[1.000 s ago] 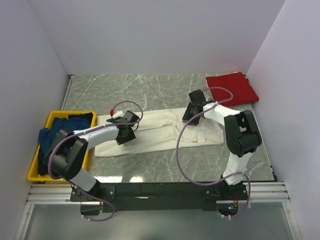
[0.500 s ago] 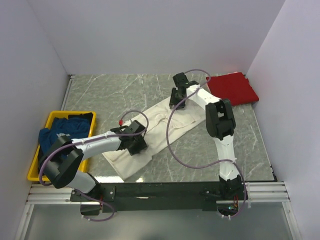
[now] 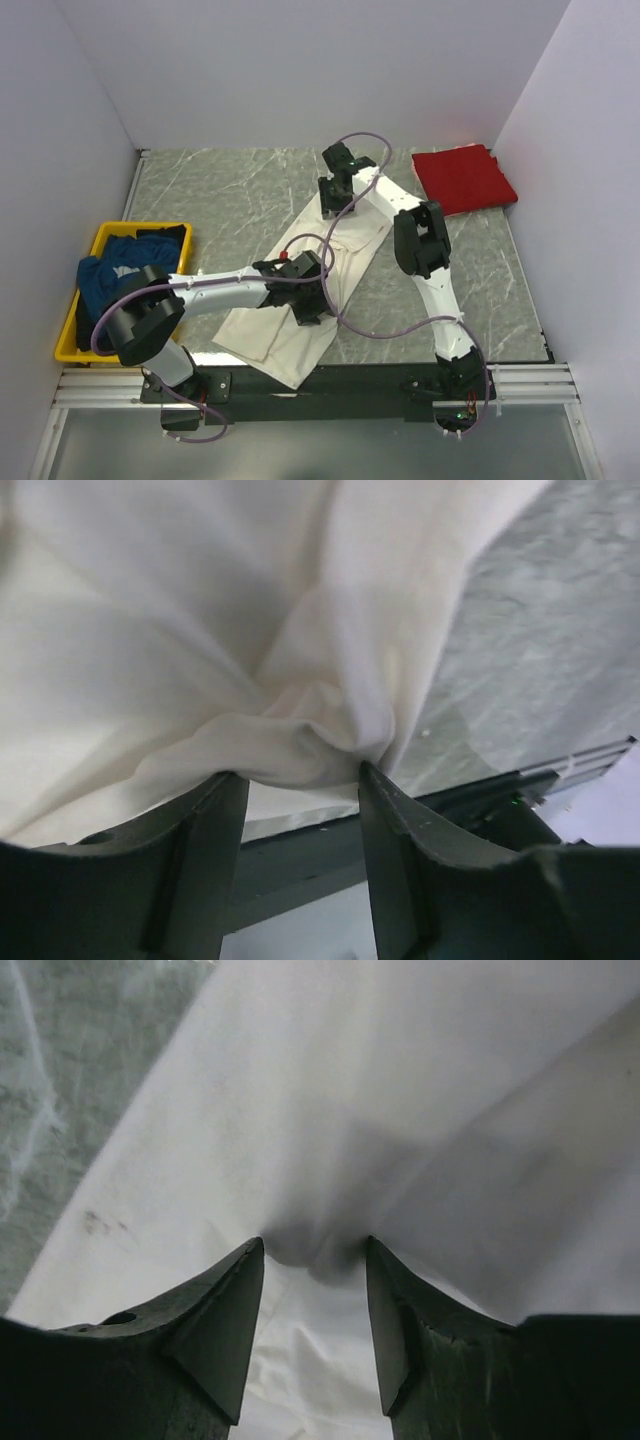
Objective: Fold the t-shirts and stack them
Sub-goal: Fold the tshirt
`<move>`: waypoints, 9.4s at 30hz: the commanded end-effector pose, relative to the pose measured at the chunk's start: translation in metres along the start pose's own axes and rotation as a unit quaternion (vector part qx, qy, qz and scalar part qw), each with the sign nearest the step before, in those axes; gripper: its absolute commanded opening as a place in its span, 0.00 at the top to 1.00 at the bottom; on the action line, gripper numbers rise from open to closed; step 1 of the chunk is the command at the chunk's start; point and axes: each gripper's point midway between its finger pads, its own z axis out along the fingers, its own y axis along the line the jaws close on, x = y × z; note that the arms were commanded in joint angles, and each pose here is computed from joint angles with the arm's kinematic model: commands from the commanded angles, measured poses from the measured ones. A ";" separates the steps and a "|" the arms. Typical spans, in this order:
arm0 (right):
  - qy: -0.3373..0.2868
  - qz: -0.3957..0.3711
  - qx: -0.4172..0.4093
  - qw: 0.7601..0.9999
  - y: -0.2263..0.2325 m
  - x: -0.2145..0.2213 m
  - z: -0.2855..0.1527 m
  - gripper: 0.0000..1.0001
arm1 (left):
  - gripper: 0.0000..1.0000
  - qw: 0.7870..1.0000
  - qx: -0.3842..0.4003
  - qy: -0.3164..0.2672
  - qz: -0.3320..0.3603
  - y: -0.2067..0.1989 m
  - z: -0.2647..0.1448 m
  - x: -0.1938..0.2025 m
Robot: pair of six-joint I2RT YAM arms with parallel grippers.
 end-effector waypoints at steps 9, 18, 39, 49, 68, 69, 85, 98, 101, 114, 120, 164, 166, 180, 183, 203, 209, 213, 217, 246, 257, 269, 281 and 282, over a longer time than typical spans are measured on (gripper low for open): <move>-0.123 0.132 -0.005 0.984 -0.085 -0.060 -0.128 0.47 | 0.43 0.990 0.038 -0.106 0.086 -0.051 -0.049 -0.052; -0.081 0.193 0.024 0.978 -0.139 -0.002 -0.093 0.49 | 0.48 0.979 -0.030 -0.166 0.116 -0.026 -0.048 -0.096; 0.005 0.175 0.028 0.984 -0.145 -0.020 -0.012 0.62 | 0.50 0.976 -0.052 -0.187 0.099 0.005 -0.049 -0.131; -0.094 0.105 -0.115 0.983 -0.057 -0.104 -0.020 0.45 | 0.37 0.968 -0.003 -0.246 0.052 -0.058 -0.027 -0.291; -0.110 0.182 0.015 0.977 -0.116 -0.080 -0.065 0.44 | 0.38 0.937 -0.047 -0.299 0.176 -0.071 0.036 -0.414; -0.111 0.185 0.011 0.976 -0.117 -0.081 -0.063 0.45 | 0.38 0.938 -0.053 -0.294 0.179 -0.067 0.045 -0.414; -0.078 0.200 0.024 0.976 -0.128 -0.072 -0.015 0.60 | 0.68 0.924 -0.100 -0.312 0.198 -0.048 0.073 -0.434; -0.112 0.162 0.006 0.980 -0.123 -0.104 -0.037 0.38 | 1.00 0.922 -0.151 -0.357 -0.011 0.037 0.034 -0.465; -0.118 0.158 0.005 0.980 -0.123 -0.107 -0.047 0.37 | 1.00 0.913 -0.156 -0.372 -0.060 0.060 0.014 -0.469; -0.144 0.111 -0.006 0.983 -0.057 -0.034 -0.123 0.39 | 0.41 0.921 -0.091 -0.376 -0.038 0.035 -0.022 -0.472; -0.177 0.070 -0.051 0.980 -0.002 0.040 -0.181 0.43 | 0.32 0.912 -0.083 -0.400 -0.032 0.027 -0.079 -0.456; -0.132 0.043 -0.173 0.975 0.058 0.275 -0.180 0.51 | 0.57 0.961 0.007 -0.195 0.194 0.032 -0.013 -0.049; -0.131 0.043 -0.172 0.975 0.058 0.275 -0.178 0.51 | 0.59 0.961 0.017 -0.190 0.198 0.028 -0.014 -0.045; -0.126 0.043 -0.163 0.978 0.055 0.279 -0.171 0.51 | 0.92 0.964 0.041 -0.177 0.195 0.028 -0.027 -0.032; -0.126 0.042 -0.162 0.978 0.054 0.280 -0.171 0.51 | 0.99 0.965 0.060 -0.170 0.189 0.027 -0.035 -0.027; -0.121 0.048 -0.147 0.980 0.042 0.288 -0.169 0.51 | 1.00 0.975 0.140 -0.085 0.149 0.055 -0.066 0.029; -0.122 0.051 -0.143 0.981 0.039 0.288 -0.169 0.51 | 1.00 0.981 0.125 -0.065 0.134 0.071 -0.058 0.040; -0.118 0.050 -0.138 0.982 0.037 0.290 -0.167 0.51 | 1.00 0.984 0.112 -0.066 0.119 0.079 -0.052 0.040; -0.109 0.051 -0.135 0.983 0.036 0.294 -0.163 0.51 | 0.99 0.987 0.100 -0.071 0.101 0.086 -0.047 0.038; -0.003 0.128 -0.247 0.961 0.075 0.355 -0.141 0.51 | 0.64 0.971 0.038 -0.211 -0.109 0.152 -0.111 -0.017; 0.026 0.119 -0.245 0.962 0.076 0.367 -0.127 0.83 | 0.63 0.968 0.071 -0.224 -0.084 0.129 -0.122 -0.023; -0.046 0.105 -0.166 0.979 -0.014 0.317 -0.144 0.96 | 0.59 0.977 0.082 -0.198 -0.011 0.085 -0.123 -0.014; -0.003 0.105 -0.224 0.969 -0.002 0.345 -0.140 0.97 | 0.62 0.995 -0.014 -0.098 -0.017 0.138 -0.075 0.025; -0.002 0.105 -0.226 0.968 -0.001 0.345 -0.139 0.97 | 0.61 0.995 -0.022 -0.096 -0.018 0.141 -0.074 0.025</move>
